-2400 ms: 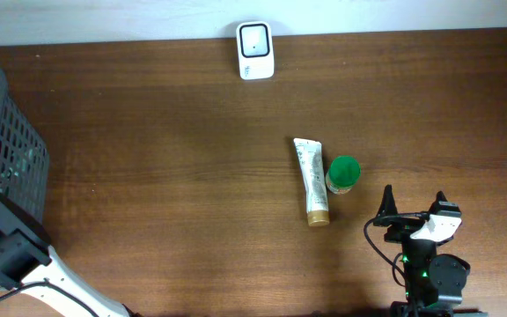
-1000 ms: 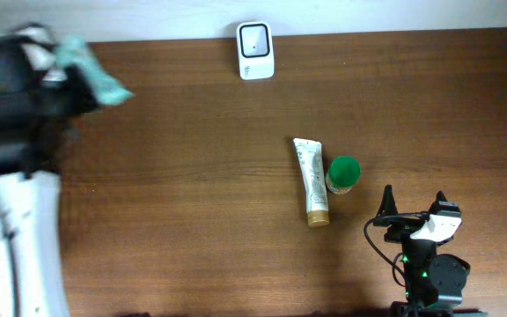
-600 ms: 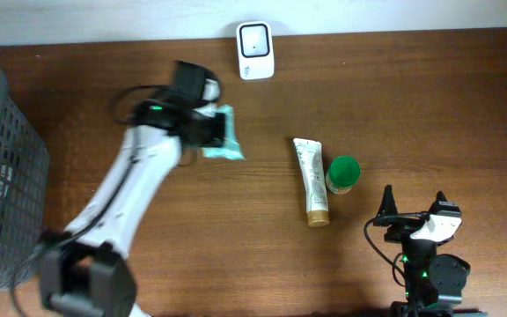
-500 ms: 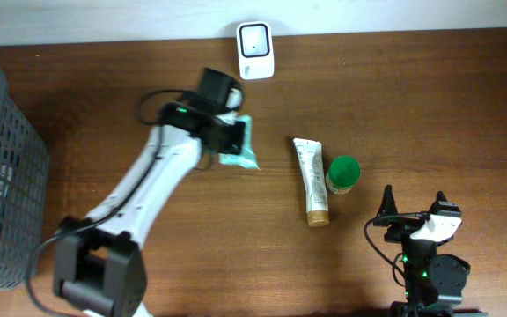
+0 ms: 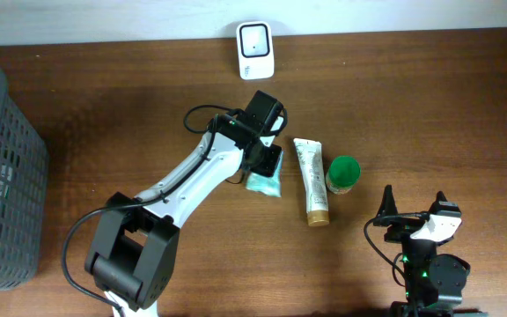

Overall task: Scan the item barcode
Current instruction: 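Carry the green packet out and drop it left of the tube, then reach left gripper into basket and grasp the orange tissue pack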

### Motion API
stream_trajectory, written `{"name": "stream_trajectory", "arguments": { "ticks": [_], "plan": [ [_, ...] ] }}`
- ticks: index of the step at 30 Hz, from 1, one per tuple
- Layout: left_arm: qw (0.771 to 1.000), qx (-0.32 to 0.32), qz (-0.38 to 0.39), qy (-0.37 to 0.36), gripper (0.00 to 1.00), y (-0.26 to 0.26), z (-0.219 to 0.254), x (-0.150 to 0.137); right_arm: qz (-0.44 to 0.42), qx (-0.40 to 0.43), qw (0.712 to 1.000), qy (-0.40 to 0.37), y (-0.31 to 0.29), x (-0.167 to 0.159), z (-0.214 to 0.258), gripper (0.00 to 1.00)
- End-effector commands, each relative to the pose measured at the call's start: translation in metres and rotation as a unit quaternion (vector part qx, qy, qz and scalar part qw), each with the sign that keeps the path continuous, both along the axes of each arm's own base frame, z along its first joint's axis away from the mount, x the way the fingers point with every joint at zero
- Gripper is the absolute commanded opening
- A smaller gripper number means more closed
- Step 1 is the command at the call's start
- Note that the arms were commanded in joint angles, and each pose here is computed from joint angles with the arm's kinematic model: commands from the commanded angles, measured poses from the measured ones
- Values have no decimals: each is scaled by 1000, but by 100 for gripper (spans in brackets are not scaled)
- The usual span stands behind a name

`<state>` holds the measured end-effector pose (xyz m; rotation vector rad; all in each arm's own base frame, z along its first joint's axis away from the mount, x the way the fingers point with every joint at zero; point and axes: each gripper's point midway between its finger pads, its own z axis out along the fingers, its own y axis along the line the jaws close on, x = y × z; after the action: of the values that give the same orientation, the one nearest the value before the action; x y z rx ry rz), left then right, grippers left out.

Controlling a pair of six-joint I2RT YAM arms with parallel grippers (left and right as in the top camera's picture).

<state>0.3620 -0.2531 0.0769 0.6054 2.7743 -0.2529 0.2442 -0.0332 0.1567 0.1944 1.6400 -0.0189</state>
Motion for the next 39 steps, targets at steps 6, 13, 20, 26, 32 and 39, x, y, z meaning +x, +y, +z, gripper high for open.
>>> {"name": "stream_trajectory", "arguments": {
  "ticks": [6,13,20,26,32,39],
  "plan": [
    [1000,-13,11,-23,61,2,29,21,-9,0,1000,4,-3,0,-3,98],
    [992,-35,99,-72,65,69,140,72,-9,0,1000,4,-3,0,-3,98],
    [951,-27,262,-161,61,221,256,90,-9,0,1000,4,-3,0,-3,98],
    [862,-1,477,-171,63,374,283,52,-9,0,1000,4,-3,0,-3,98],
    [743,22,655,-140,63,505,269,-19,-9,0,1000,4,-3,0,-3,98],
    [645,70,760,-43,63,589,187,-89,-9,0,1000,4,-3,0,-3,98]
  ]
}}
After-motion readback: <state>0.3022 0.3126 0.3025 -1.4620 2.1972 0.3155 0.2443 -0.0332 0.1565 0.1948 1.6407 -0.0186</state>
